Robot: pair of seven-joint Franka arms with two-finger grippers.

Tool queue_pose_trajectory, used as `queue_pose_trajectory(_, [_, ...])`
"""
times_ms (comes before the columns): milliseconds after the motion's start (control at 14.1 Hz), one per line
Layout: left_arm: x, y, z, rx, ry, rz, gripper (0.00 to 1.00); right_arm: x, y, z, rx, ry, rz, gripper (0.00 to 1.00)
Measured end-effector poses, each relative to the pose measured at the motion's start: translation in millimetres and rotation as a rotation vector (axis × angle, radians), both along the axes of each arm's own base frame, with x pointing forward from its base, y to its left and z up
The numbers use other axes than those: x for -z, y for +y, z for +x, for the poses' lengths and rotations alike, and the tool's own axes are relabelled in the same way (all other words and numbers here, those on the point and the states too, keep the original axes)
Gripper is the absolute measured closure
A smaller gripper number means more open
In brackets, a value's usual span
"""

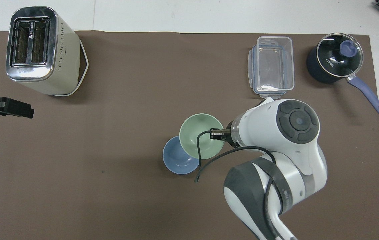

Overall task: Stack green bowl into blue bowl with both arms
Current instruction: 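Carry the green bowl over the blue bowl with the right gripper, then lower the green bowl into the blue bowl with the right gripper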

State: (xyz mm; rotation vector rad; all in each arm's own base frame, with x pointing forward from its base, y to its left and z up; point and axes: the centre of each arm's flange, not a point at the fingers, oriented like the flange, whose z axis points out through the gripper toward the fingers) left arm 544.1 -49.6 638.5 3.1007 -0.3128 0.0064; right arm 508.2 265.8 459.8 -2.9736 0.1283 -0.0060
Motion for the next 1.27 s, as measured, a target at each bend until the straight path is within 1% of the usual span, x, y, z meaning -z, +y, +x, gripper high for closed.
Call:
queue_pose_trajectory(142, [0.0, 0.0, 0.0, 0.0, 0.0, 0.0, 0.0, 5.1, 12.6, -4.9, -0.001, 0.009, -0.002, 0.96])
queue_pose_trajectory(425, [-0.1, 0.0, -0.1, 0.0, 0.0, 0.0, 0.0, 30.6, 40.4, -7.2, -0.005, -0.005, 0.002, 0.96])
queue_pose_trajectory(566, [-0.2, 0.0, -0.1, 0.0, 0.0, 0.0, 0.0, 38.6, 44.9, -11.0, -0.015, 0.006, -0.005, 0.96])
queue_pose_trajectory(778, [-0.3, 0.0, -0.2, 0.0, 0.0, 0.0, 0.0, 58.3, 53.7, -26.1, -0.039, 0.023, -0.018, 0.96])
queue_pose_trajectory(991, [-0.3, 0.0, -0.2, 0.0, 0.0, 0.0, 0.0, 69.4, 51.3, -30.9, -0.039, 0.036, -0.028, 0.96])
queue_pose_trajectory(1274, [-0.4, 0.1, -0.2, 0.0, 0.0, 0.0, 0.0, 74.5, 55.5, -34.6, -0.045, 0.017, -0.02, 0.96])
